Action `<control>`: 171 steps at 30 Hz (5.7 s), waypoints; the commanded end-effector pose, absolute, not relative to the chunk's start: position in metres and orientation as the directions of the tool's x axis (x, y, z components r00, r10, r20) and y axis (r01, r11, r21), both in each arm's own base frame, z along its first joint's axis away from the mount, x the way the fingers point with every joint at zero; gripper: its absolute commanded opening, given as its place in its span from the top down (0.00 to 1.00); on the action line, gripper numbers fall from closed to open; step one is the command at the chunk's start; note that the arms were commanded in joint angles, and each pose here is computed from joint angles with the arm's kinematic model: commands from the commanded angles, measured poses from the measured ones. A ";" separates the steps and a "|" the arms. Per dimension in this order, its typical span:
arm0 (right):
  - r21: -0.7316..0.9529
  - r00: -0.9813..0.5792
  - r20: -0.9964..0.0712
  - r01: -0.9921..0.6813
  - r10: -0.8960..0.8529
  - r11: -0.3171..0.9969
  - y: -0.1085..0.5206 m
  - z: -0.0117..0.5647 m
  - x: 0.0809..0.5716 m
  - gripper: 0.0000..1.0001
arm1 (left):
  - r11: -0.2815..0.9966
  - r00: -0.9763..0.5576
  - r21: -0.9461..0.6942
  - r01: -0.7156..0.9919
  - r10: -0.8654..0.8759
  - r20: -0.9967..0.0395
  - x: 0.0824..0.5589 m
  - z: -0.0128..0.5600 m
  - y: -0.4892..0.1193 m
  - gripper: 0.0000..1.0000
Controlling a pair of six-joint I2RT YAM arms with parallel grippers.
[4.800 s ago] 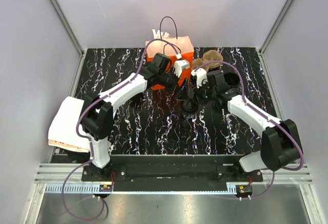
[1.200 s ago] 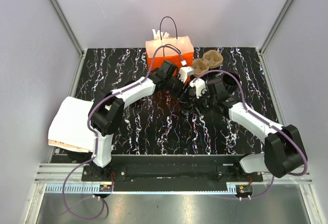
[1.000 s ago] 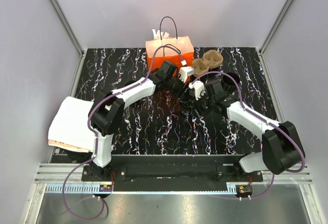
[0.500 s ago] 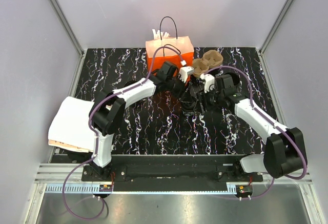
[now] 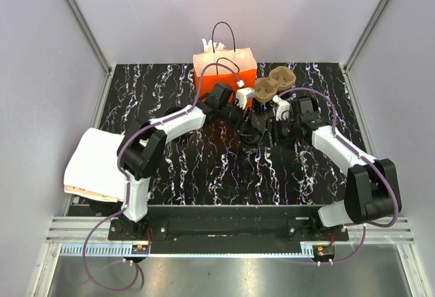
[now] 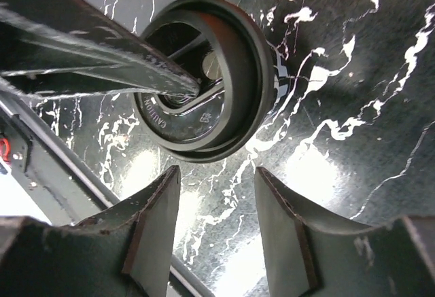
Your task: Pack the takeout coffee
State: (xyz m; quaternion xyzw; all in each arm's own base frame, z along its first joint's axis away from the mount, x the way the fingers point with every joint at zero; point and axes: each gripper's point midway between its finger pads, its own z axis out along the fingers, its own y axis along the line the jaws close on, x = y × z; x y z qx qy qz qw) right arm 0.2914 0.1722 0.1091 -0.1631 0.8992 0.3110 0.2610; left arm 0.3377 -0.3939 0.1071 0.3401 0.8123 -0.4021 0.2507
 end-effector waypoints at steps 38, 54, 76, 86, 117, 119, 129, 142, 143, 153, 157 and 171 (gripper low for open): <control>0.641 -0.920 -0.386 -0.213 0.069 0.737 0.174 0.081 0.313 0.49 | 0.612 -0.730 -0.428 0.665 0.411 -0.546 0.329 0.040 -0.357 0.46; 0.593 -0.923 -0.378 -0.178 0.077 0.785 0.165 0.067 0.322 0.50 | 0.633 -0.758 -0.434 0.641 0.435 -0.486 0.324 0.014 -0.350 0.49; 0.522 -0.940 -0.330 -0.111 0.081 0.846 0.152 0.037 0.329 0.50 | 0.641 -0.781 -0.450 0.621 0.457 -0.427 0.313 -0.010 -0.346 0.55; 0.529 -0.941 -0.330 -0.116 0.078 0.840 0.154 0.040 0.331 0.55 | 0.647 -0.791 -0.457 0.610 0.463 -0.399 0.308 -0.021 -0.345 0.57; 0.586 -0.839 -0.541 -0.329 0.055 0.740 0.175 0.156 0.345 0.45 | 0.577 -0.747 -0.477 0.663 0.470 -0.470 0.314 0.018 -0.359 0.47; 0.578 -0.832 -0.553 -0.345 0.044 0.740 0.175 0.161 0.344 0.43 | 0.561 -0.734 -0.476 0.678 0.470 -0.491 0.316 0.029 -0.363 0.42; 0.502 -0.778 -0.628 -0.380 0.025 0.777 0.166 0.179 0.354 0.42 | 0.511 -0.687 -0.464 0.723 0.464 -0.560 0.323 0.069 -0.369 0.19; 0.427 -0.739 -0.673 -0.410 -0.020 0.806 0.155 0.183 0.346 0.45 | 0.418 -0.601 -0.442 0.794 0.430 -0.673 0.330 0.143 -0.384 0.07; 0.425 -0.739 -0.674 -0.411 -0.022 0.807 0.155 0.182 0.346 0.46 | 0.415 -0.596 -0.439 0.797 0.426 -0.680 0.331 0.148 -0.384 0.05; 0.359 -0.716 -0.692 -0.449 -0.089 0.818 0.162 0.176 0.341 0.49 | 0.345 -0.538 -0.424 0.837 0.381 -0.752 0.329 0.203 -0.387 0.01; 0.326 -0.703 -0.700 -0.474 -0.129 0.818 0.168 0.173 0.338 0.49 | 0.323 -0.522 -0.420 0.848 0.374 -0.767 0.322 0.219 -0.385 0.01; 0.200 -0.662 -0.684 -0.573 -0.305 0.795 0.185 0.150 0.337 0.51 | 0.392 -0.454 -0.315 0.864 0.339 -0.824 0.321 0.263 -0.271 0.01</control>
